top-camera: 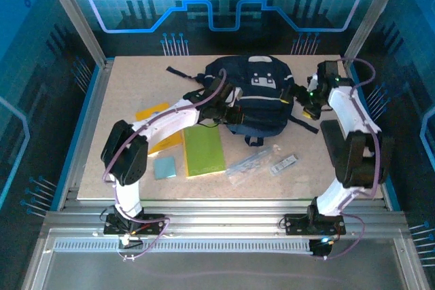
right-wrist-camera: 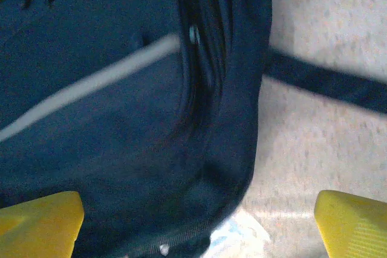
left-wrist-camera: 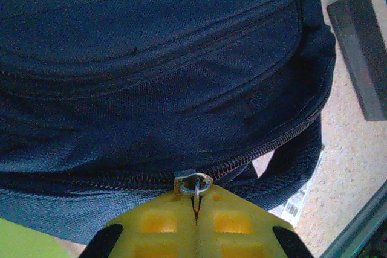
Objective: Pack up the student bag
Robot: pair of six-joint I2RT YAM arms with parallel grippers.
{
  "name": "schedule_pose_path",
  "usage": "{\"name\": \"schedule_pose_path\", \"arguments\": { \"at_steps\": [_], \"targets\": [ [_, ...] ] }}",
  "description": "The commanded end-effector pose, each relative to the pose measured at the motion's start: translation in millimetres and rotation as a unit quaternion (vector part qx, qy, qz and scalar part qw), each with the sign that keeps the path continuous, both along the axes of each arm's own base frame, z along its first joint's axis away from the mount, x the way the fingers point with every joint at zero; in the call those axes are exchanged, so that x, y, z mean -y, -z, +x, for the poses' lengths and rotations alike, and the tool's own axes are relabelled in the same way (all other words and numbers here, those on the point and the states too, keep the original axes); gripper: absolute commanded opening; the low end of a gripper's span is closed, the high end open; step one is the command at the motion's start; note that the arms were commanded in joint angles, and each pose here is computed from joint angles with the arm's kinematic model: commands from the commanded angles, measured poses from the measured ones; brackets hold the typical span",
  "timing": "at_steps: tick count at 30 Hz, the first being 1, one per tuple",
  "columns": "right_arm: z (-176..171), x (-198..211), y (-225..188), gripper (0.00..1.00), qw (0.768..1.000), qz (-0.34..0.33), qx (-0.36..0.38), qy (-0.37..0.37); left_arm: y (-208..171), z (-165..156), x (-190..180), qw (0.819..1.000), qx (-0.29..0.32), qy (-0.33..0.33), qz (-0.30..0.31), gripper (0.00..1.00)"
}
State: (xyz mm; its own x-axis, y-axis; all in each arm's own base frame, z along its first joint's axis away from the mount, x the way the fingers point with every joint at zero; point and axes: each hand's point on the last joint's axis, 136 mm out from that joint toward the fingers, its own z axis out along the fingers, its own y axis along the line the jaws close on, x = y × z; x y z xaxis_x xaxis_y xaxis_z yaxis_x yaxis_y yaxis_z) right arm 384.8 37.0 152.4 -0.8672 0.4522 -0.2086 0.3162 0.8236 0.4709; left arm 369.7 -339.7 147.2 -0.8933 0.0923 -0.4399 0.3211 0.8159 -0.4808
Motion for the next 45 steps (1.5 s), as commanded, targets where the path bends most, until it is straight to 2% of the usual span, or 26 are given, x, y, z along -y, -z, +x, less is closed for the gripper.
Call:
{"name": "schedule_pose_path", "arguments": {
  "at_steps": [1,6,11,13,14,16,17,18,22,28,32,35,39,42,45],
  "targets": [
    [-32.1,-9.7,-7.8,1.00,0.999,0.039,0.004,0.019,-40.2,18.5,32.4,0.997,0.043,0.008,-0.064,0.00],
    [-40.5,-47.1,3.0,1.00,0.990,0.132,0.004,0.049,-52.1,12.7,46.8,0.995,0.052,0.021,-0.079,0.00],
    [-14.8,-95.0,22.3,0.99,0.977,0.198,-0.003,0.073,-56.5,-4.7,52.8,0.994,0.049,0.027,-0.094,0.00],
    [-4.6,-109.7,29.8,0.93,0.974,0.212,-0.004,0.077,-56.4,-10.6,51.2,0.993,0.044,0.026,-0.102,0.00],
    [-1.3,-115.2,35.3,0.85,0.974,0.211,-0.010,0.077,-53.1,-12.6,49.1,0.994,0.041,0.024,-0.102,0.00],
    [2.8,-116.2,45.4,0.45,0.975,0.206,-0.015,0.086,-46.6,-13.3,42.7,0.995,0.041,0.017,-0.094,0.00],
    [4.2,-113.3,49.9,0.09,0.974,0.205,-0.013,0.094,-42.1,-12.4,38.2,0.995,0.041,0.013,-0.087,0.00],
    [3.2,-110.3,53.5,0.00,0.974,0.200,-0.014,0.100,-36.2,-10.2,32.0,0.996,0.040,0.009,-0.079,0.00],
    [-0.8,-99.5,49.8,0.00,0.980,0.175,0.004,0.096,-5.0,7.4,-11.8,0.999,0.021,-0.025,-0.031,0.00],
    [-5.9,-81.5,39.0,0.00,0.993,0.094,0.023,0.063,30.5,26.4,-95.6,0.994,0.000,-0.045,0.100,0.00],
    [-5.2,-82.0,41.7,0.00,0.995,0.084,0.022,0.048,36.7,29.3,-120.0,0.989,-0.018,-0.037,0.144,0.00],
    [-5.4,-89.2,43.3,0.00,0.996,0.082,0.020,0.028,45.4,45.1,-140.1,0.978,-0.020,-0.047,0.201,0.00],
    [-11.7,-102.0,44.4,0.00,0.997,0.070,0.015,-0.013,46.0,96.8,-162.3,0.967,0.039,-0.102,0.230,0.00],
    [-18.4,-106.9,43.9,0.00,0.997,0.063,0.013,-0.030,41.1,138.1,-184.2,0.944,0.105,-0.147,0.278,0.00],
    [-23.7,-109.2,42.0,0.00,0.997,0.063,0.012,-0.037,38.8,164.0,-200.2,0.931,0.127,-0.172,0.294,0.00]
  ]
}}
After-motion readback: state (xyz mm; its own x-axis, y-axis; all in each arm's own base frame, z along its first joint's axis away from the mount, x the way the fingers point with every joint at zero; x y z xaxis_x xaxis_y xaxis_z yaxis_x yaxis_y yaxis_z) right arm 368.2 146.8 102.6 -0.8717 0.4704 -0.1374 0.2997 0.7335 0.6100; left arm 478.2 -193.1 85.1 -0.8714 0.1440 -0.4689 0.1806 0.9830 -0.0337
